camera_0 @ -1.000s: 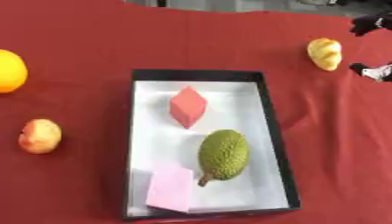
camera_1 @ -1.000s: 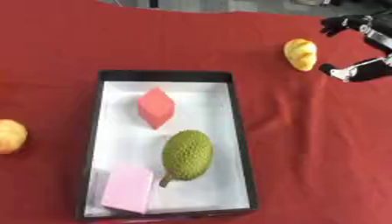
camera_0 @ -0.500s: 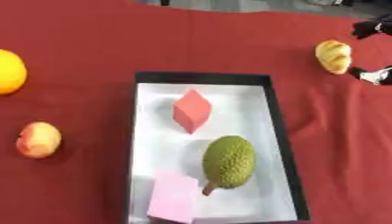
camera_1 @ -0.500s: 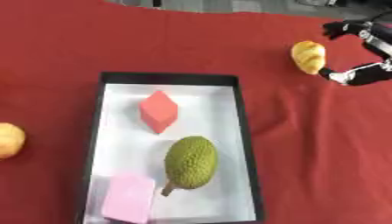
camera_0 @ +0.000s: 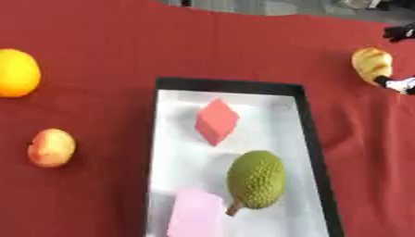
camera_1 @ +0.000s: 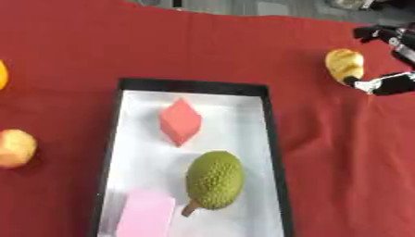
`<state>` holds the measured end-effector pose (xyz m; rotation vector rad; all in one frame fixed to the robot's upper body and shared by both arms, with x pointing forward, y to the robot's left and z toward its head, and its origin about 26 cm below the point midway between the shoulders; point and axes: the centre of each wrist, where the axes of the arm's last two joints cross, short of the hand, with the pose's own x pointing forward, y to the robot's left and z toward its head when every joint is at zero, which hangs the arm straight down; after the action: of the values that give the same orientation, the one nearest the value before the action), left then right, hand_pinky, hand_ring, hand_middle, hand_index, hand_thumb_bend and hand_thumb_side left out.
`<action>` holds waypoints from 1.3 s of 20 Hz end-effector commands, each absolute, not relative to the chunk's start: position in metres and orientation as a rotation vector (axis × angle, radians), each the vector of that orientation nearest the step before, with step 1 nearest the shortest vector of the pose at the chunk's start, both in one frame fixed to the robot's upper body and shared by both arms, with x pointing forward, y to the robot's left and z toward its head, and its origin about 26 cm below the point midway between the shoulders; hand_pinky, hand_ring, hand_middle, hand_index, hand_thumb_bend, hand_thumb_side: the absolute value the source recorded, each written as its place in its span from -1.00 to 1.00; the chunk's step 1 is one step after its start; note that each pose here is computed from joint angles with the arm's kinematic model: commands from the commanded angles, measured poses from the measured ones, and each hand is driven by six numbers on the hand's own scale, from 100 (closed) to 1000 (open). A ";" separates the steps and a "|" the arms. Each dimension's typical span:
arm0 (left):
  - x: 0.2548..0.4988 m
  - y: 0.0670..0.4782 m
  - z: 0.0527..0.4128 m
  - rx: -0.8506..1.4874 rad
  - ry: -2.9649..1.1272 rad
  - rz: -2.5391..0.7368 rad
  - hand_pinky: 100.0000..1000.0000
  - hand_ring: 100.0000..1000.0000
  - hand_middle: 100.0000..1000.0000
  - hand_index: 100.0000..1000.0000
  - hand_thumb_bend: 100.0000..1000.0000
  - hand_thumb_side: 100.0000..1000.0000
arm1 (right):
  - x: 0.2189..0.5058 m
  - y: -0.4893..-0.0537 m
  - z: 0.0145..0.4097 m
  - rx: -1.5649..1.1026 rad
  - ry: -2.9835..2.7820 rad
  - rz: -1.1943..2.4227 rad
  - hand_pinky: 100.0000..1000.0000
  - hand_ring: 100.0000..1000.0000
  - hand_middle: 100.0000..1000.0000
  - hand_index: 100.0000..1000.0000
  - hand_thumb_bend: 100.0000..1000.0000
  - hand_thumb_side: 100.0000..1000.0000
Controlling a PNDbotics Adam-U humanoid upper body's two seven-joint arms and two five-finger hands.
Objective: Pick up objects on the table and place them in the box.
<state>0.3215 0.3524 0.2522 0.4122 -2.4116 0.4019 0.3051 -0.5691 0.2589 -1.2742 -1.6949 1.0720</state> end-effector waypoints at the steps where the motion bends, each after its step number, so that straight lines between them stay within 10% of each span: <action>1: 0.320 0.355 0.261 0.420 -2.436 0.377 0.49 0.53 0.20 0.44 -1.00 0.32 | 0.294 -0.582 0.285 -1.382 -1.672 1.055 0.78 0.61 0.63 0.89 -0.23 -0.56; 26: 0.324 0.350 0.262 0.374 -2.443 0.356 0.50 0.53 0.20 0.44 -1.00 0.32 | 0.284 -0.599 0.259 -1.275 -1.585 0.944 0.80 0.58 0.59 0.90 -0.67 -0.72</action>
<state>0.3254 0.3489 0.2540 0.3722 -2.4172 0.3701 0.2924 -0.5907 0.2397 -1.2256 -1.6032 0.9427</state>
